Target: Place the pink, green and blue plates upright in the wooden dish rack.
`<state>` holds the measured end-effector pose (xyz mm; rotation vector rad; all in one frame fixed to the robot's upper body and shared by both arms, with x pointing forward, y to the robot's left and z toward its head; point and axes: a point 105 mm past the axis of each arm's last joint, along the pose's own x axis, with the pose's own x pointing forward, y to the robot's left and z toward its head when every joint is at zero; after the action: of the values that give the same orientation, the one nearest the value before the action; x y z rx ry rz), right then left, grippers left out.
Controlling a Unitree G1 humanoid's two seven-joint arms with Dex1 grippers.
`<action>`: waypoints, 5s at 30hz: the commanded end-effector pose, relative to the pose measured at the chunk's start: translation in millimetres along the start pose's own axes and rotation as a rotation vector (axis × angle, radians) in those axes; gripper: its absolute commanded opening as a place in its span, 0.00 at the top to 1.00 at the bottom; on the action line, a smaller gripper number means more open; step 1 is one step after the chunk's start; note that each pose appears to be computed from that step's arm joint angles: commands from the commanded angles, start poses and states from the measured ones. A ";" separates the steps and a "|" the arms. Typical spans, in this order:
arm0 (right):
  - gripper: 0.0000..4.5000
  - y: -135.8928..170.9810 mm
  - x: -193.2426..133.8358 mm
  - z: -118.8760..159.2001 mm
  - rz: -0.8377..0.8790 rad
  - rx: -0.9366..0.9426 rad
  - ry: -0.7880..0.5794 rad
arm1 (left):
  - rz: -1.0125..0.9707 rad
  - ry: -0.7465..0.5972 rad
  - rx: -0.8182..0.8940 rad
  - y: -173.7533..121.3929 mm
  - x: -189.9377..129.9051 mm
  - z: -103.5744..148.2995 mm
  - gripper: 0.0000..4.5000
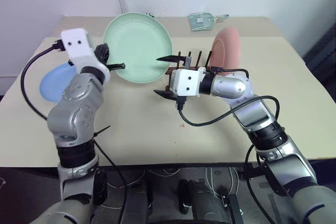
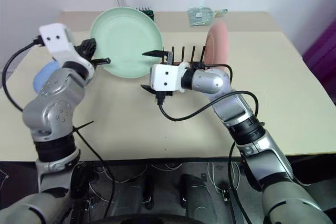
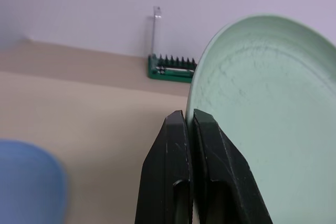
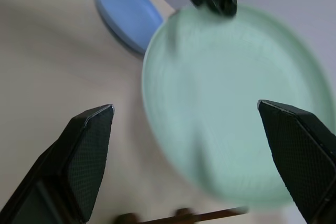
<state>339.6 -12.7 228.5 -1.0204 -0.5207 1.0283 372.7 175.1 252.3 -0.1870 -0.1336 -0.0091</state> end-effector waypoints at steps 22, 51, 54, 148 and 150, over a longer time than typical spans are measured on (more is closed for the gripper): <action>0.99 -10.0 27.9 -10.6 -0.116 -0.324 0.052 | 0.075 -0.164 -0.158 1.2 -4.3 46.7 0.45; 0.99 -112.3 -59.4 -10.4 -0.721 1.506 -0.374 | -0.938 0.062 0.292 -84.8 -59.3 -58.4 0.35; 0.99 -112.6 -61.6 -22.8 -0.768 1.564 -0.344 | -0.954 0.056 0.278 -90.3 -62.1 -58.8 0.35; 0.14 -8.7 9.4 41.0 -0.070 0.019 -0.128 | 0.321 -0.046 -0.330 98.9 3.6 17.4 1.00; 0.01 -6.7 14.8 45.1 -0.057 -0.006 -0.143 | 0.280 -0.057 -0.313 80.7 4.2 26.4 1.00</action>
<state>322.1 11.7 240.7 -0.8994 -0.5842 1.0472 379.5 275.8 237.0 -0.5464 -0.0892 0.3185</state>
